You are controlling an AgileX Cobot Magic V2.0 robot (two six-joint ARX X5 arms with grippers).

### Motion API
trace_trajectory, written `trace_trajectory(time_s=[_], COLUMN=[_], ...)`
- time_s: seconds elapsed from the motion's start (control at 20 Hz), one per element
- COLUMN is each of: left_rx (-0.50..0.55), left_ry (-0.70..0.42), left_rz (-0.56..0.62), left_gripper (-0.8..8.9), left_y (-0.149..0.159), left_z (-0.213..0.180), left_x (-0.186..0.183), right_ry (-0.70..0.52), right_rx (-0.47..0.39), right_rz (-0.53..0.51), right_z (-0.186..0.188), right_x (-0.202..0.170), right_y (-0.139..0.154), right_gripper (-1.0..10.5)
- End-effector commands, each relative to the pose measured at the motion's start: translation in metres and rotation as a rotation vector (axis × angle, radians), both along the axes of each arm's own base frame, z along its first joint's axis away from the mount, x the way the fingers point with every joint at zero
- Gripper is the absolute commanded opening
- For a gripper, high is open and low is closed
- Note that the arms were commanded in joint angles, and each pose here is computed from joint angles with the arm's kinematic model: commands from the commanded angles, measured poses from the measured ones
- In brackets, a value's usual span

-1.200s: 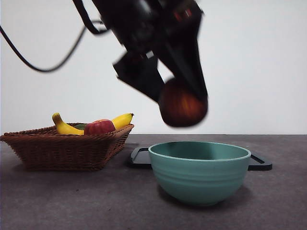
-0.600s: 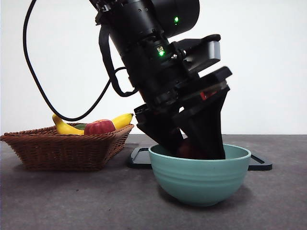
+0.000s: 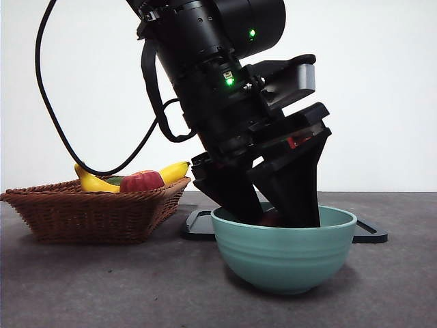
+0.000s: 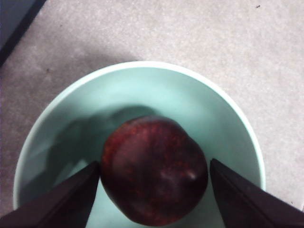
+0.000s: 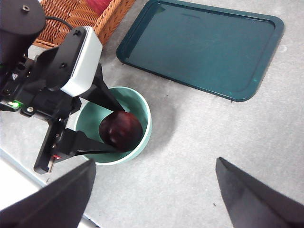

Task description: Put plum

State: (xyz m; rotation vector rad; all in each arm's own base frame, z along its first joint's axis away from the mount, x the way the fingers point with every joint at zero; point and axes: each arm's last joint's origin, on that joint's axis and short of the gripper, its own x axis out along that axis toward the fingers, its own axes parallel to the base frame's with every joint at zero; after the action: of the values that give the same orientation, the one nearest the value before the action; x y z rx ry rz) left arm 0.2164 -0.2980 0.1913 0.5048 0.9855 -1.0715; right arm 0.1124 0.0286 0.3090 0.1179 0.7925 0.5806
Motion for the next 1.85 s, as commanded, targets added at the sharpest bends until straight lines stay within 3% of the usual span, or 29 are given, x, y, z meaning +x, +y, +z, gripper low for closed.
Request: trace_trajectory(time_s=[0.05,0.45,0.75,1.05,1.2,1.35,1.65,1.85], left_rx=[-0.002,-0.098,-0.291,-0.350,-0.375,-0.382,-0.445,-0.444], left_ry=[-0.008,-0.106,-0.237,-0.305,-0.297,-0.227,0.021,0.057], left_rz=[-0.028,0.023,0.197,0.352,0.396,0.406,0.332,0.313], left_gripper=[3.76,3.76,3.76,3.76,3.76,3.75,3.74,3.73], left_y=[-0.008,0.011,0.074,0.147,0.171,0.186,0.195,0.195], left_z=[-0.001,0.052,0.134,0.178,0.175,0.146,0.090,0.088], left_x=[-0.001,0.000,-0.002,-0.021,-0.035,-0.050,-0.074,-0.076], right_ry=[-0.013,-0.013,-0.013,-0.012,-0.013,-0.013,-0.012,-0.012], right_rx=[0.009,0.009,0.009,0.009,0.009,0.009,0.009,0.009], right_rz=[-0.004,-0.004,-0.004,-0.003,-0.004,-0.004,-0.004,-0.004], right_z=[0.006,0.006,0.006,0.006,0.006,0.006,0.006,0.006], right_x=[0.001,0.001,0.001,0.001,0.001,0.001,0.001,0.001], right_y=[0.000,0.000,0.000,0.000,0.000,0.000,0.000,0.000], right_gripper=[4.1,4.1,4.1,4.1,4.1,4.1,4.1,4.1])
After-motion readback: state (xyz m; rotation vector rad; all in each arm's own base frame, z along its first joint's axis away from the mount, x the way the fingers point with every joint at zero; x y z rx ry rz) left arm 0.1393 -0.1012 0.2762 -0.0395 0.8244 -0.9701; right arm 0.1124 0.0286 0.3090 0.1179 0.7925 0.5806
